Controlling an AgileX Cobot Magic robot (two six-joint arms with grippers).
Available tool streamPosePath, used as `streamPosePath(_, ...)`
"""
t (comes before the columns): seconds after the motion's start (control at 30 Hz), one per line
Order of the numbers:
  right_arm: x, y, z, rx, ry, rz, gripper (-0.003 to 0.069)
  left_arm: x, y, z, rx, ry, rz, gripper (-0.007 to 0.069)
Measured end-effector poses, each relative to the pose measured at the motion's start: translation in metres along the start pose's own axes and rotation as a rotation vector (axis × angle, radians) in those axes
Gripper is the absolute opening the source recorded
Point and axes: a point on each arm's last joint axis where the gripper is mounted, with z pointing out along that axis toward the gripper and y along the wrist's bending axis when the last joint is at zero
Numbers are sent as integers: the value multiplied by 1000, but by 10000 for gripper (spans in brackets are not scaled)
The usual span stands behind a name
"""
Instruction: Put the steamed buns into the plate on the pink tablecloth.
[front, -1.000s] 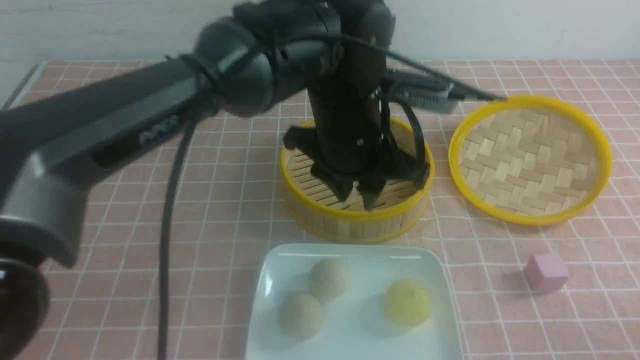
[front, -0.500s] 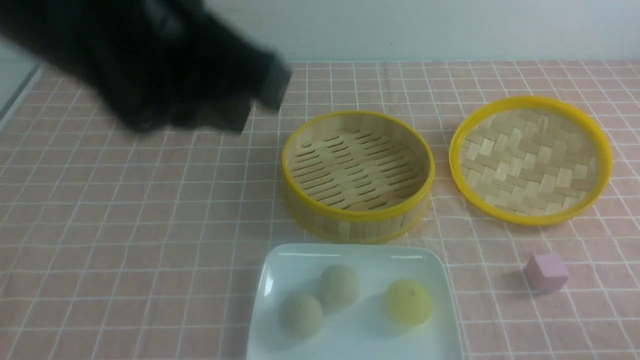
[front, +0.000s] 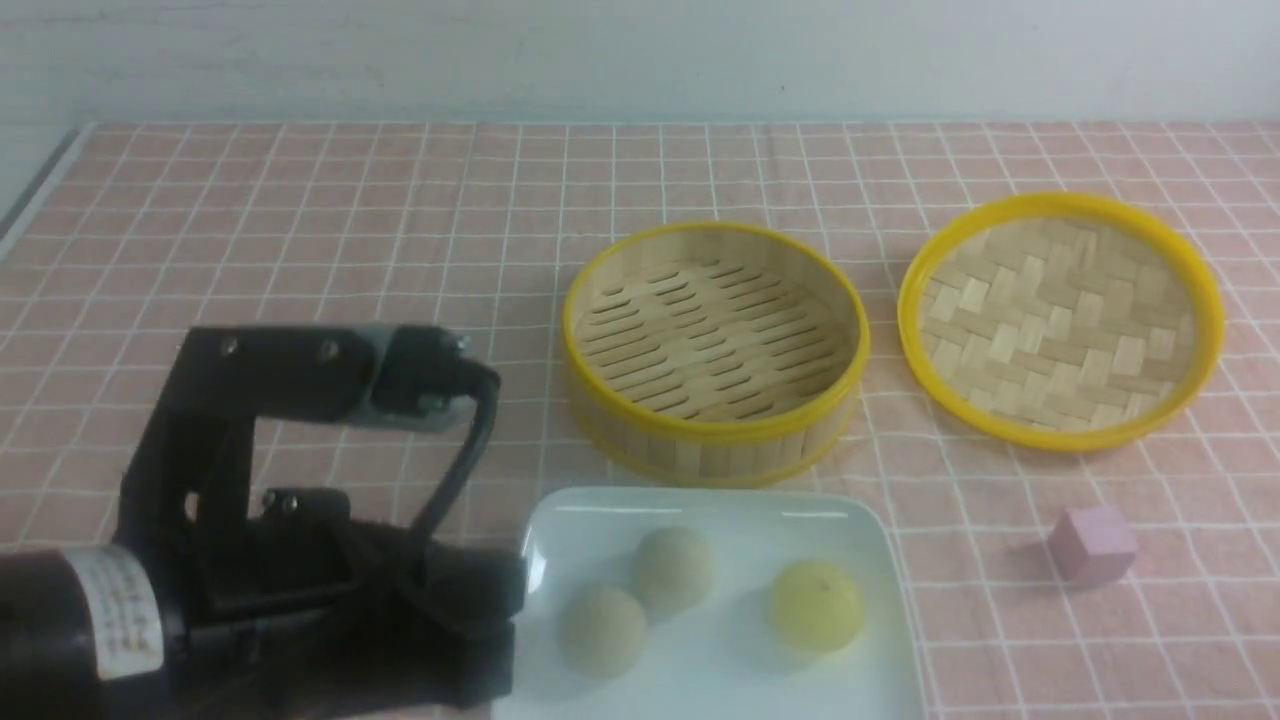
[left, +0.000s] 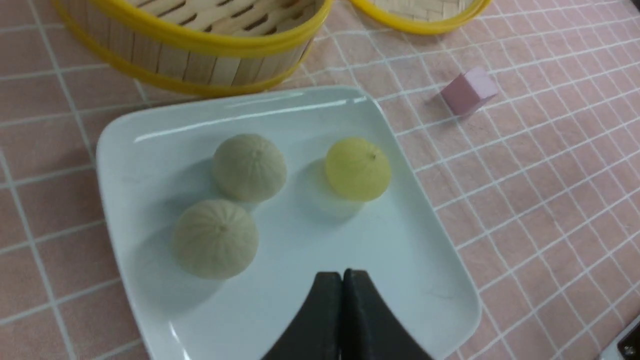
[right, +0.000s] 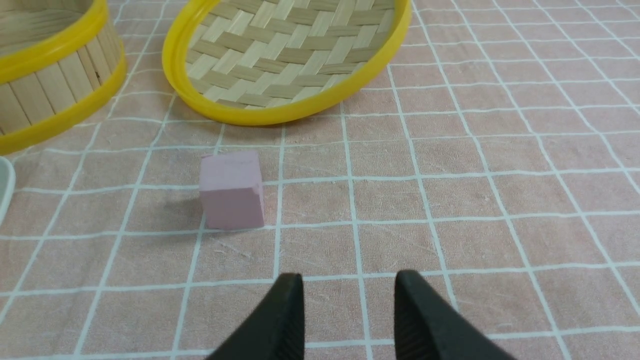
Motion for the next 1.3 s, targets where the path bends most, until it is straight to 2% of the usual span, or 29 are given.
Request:
streamPosePath(0.33, 0, 0, 0, 0, 0, 0, 240, 19, 19, -3, -73, -12, 84, 22)
streamPosePath(0.5, 0, 0, 0, 0, 0, 0, 240, 61, 64, -28, -242, -143, 61, 27)
streamPosePath(0.6, 0, 0, 0, 0, 0, 0, 240, 81, 81, -38, -338, -216, 37, 30)
streamPosePath(0.77, 0, 0, 0, 0, 0, 1, 240, 118, 103, -49, -515, -366, -1, 37)
streamPosePath(0.93, 0, 0, 0, 0, 0, 0, 240, 141, 115, -50, -641, -463, -19, 41)
streamPosePath(1.07, 0, 0, 0, 0, 0, 1, 240, 141, 116, -54, -684, -513, -21, 44)
streamPosePath(1.3, 0, 0, 0, 0, 0, 3, 240, 141, 116, -54, -689, -512, -22, 57)
